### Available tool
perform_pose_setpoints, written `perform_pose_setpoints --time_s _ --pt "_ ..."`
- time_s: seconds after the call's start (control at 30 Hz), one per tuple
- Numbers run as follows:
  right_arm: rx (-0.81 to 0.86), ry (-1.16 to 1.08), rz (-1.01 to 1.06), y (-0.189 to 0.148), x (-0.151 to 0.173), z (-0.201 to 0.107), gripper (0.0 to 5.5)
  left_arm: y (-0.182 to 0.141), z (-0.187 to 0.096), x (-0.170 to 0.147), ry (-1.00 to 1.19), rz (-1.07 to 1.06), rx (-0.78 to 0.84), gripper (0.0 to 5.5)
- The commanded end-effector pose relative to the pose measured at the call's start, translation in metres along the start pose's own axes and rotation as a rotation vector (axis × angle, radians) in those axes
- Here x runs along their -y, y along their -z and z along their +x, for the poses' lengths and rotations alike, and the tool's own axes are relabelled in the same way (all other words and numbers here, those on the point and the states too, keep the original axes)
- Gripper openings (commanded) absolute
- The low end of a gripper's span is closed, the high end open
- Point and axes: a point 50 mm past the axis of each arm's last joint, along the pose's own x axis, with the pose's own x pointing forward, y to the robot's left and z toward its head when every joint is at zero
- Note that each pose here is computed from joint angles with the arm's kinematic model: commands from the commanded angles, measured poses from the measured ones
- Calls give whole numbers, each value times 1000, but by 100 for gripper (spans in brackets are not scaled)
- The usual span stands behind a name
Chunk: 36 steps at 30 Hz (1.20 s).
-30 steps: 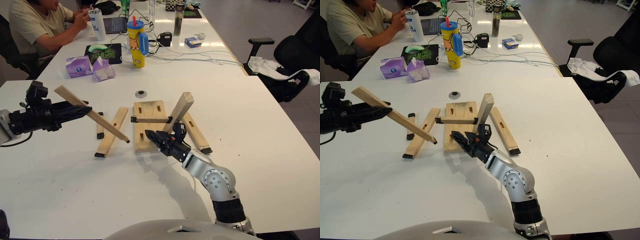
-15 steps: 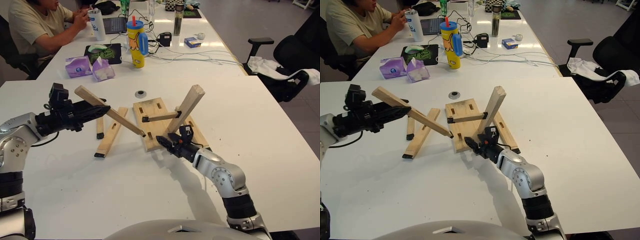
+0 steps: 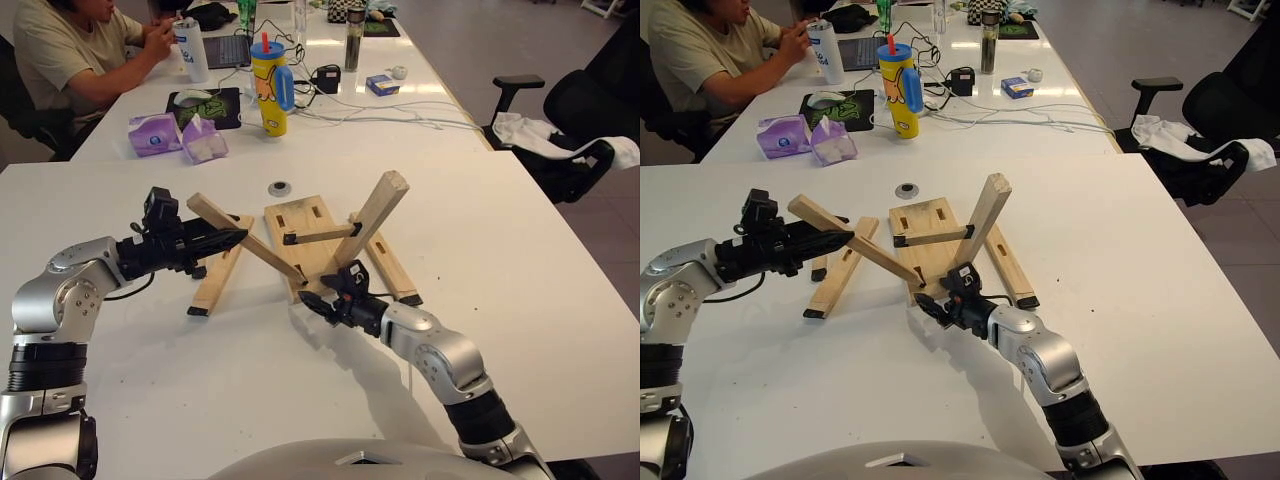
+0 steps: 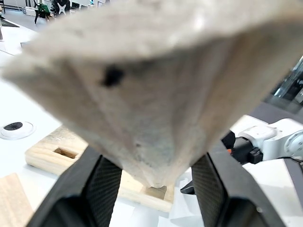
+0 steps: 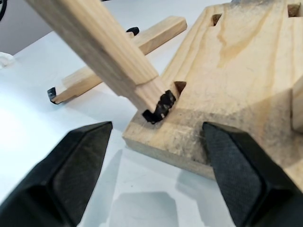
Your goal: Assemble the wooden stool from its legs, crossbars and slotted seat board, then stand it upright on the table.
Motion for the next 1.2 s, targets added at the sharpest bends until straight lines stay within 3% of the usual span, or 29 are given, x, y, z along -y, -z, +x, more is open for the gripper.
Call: perform_pose_setpoints --time_s 0.03,0.3,0.5,0.8,1.0,1.07,1.2 --pt "-164 19 49 30 4 -1 356 -11 1 -4 -9 71 -60 203" --pt "-217 22 97 36 1 -1 356 -32 21 6 53 275 -236 203" --pt "-252 40 115 37 3 0 356 -3 39 23 155 287 -363 203" --pt "-287 14 103 44 1 -2 356 27 61 21 168 186 -310 203" --pt "-296 12 89 44 6 -1 356 65 55 20 175 119 -355 203" --pt "-245 10 77 39 6 0 356 81 54 16 151 133 -417 203" --pt "147 -68 71 -11 -4 -9 295 88 55 12 112 112 -409 203"
